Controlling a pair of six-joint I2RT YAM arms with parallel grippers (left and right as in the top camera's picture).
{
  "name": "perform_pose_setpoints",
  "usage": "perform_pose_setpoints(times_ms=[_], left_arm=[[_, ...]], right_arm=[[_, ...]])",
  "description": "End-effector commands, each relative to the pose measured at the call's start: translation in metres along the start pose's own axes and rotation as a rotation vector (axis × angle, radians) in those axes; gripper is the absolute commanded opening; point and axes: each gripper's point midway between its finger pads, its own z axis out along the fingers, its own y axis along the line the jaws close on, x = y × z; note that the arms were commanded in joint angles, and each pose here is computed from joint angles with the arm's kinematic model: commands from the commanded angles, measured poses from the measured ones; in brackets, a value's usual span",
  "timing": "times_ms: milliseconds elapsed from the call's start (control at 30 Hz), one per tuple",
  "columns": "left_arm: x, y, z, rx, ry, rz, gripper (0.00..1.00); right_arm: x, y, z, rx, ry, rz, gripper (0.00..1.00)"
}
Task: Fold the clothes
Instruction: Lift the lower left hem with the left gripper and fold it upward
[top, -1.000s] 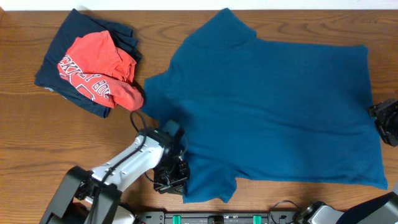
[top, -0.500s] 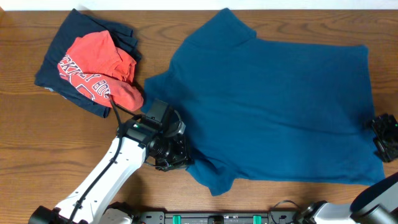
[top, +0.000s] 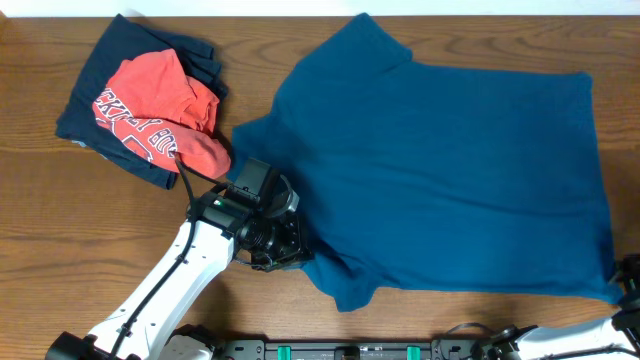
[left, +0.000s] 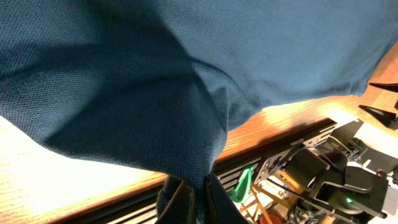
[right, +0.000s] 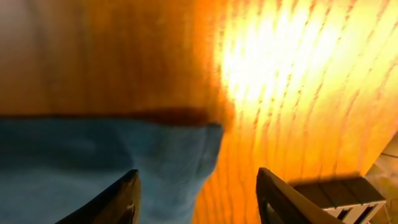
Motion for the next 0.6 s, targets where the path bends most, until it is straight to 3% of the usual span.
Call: perform_pose_setpoints(times_ms=[0, 100, 200, 367, 567], left_arm=[[-0.003, -0.007, -0.004, 0.022, -0.013, 0.008, 0.07], [-0.003, -0.007, -0.004, 0.022, -0.014, 0.008, 0.07], [-0.003, -0.007, -0.004, 0.023, -0.014, 0.009, 0.07], [-0.002, -0.007, -0.004, 0.022, -0.012, 0.007, 0.07], [0.003, -0.012, -0.005, 0.054, 0.017, -0.013, 0.06]], right_arm=[[0.001, -0.011, 0.009, 0.059, -0.010, 0.015, 0.57], [-0.003, -0.007, 0.016, 0.034, -0.035, 0.019, 0.54], [-0.002, -0.006, 0.023, 0.028, -0.042, 0.020, 0.42], [-0.003, 0.000, 0.017, -0.008, -0.036, 0.017, 0.04], [-0.003, 0.022, -0.022, -0.112, -0.042, -0.032, 0.01]])
